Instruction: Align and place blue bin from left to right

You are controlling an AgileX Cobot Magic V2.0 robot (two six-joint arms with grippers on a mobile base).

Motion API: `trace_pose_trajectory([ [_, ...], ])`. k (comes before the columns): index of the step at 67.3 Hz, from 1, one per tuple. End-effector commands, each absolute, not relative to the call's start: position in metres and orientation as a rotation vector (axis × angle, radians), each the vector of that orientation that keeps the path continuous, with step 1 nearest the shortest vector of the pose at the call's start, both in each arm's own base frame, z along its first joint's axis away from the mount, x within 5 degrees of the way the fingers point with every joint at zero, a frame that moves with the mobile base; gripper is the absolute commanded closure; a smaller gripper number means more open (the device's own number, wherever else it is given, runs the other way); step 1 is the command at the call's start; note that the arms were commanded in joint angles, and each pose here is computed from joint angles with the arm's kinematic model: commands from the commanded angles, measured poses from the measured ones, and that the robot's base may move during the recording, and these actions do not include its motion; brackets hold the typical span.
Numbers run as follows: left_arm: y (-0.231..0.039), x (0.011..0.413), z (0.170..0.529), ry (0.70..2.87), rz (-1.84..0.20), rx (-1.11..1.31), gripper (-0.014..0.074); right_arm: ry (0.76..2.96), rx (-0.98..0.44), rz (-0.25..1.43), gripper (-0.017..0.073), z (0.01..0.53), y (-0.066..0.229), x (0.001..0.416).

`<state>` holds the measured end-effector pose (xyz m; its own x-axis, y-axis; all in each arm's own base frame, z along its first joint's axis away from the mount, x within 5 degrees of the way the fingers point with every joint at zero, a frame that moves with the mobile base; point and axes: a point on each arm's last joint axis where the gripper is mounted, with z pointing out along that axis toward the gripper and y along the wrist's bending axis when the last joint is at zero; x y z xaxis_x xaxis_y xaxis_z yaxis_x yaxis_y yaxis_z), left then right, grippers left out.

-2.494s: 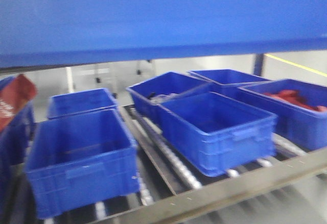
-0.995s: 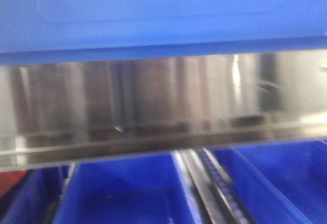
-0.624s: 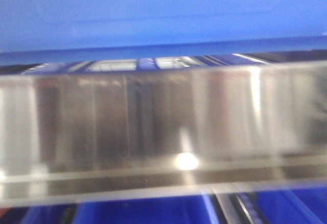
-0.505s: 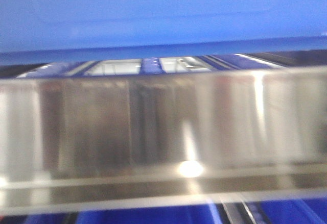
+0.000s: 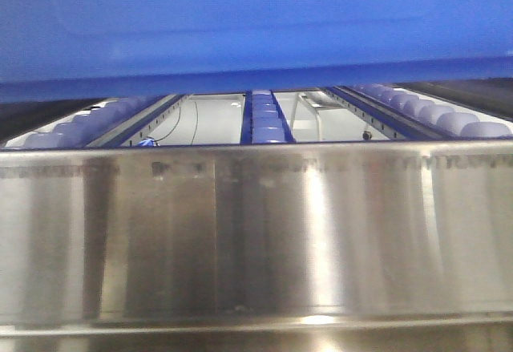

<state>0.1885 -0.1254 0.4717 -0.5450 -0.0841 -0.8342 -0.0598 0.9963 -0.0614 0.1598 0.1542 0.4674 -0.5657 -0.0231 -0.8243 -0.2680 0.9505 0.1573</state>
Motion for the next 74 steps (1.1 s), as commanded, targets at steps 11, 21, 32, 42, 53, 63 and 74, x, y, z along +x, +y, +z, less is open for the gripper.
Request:
trace_pose_trajectory([
  [11,-0.1256,0.1883,0.4822,2.064,-0.065,-0.077,0.0704,2.048,-0.230,0.389,0.0638,0.4801,0.1540,0.1584],
  [21,-0.1256,0.1883,0.4822,2.064,-0.065,-0.077,0.0704,2.048,-0.230,0.389,0.0638,0.4801,0.1540,0.1584],
  [32,-0.1256,0.1883,0.4822,2.064,-0.065,-0.077,0.0704,2.048,-0.230,0.389,0.0638,0.4801,0.1540,0.1584],
  [42,-0.1256,0.1883,0.4822,2.064,-0.065,-0.077,0.0704,2.048,-0.230,0.389,0.0638,0.4801,0.1540,0.1584],
  [53,-0.1256,0.1883,0.4822,2.064,-0.065,-0.077,0.0704,2.048,-0.230,0.389,0.0638,0.4801,0.1540,0.1584],
  [63,-0.1256,0.1883,0.4822,2.064,-0.065,-0.077,0.0704,2.048,-0.230,0.389,0.0638,0.4801,0.1540,0.1584],
  [74,-0.1256,0.1883,0.4822,2.064,-0.065,-0.077,0.0704,2.048,-0.230,0.389,0.0638,0.4801,0.1540,0.1584],
])
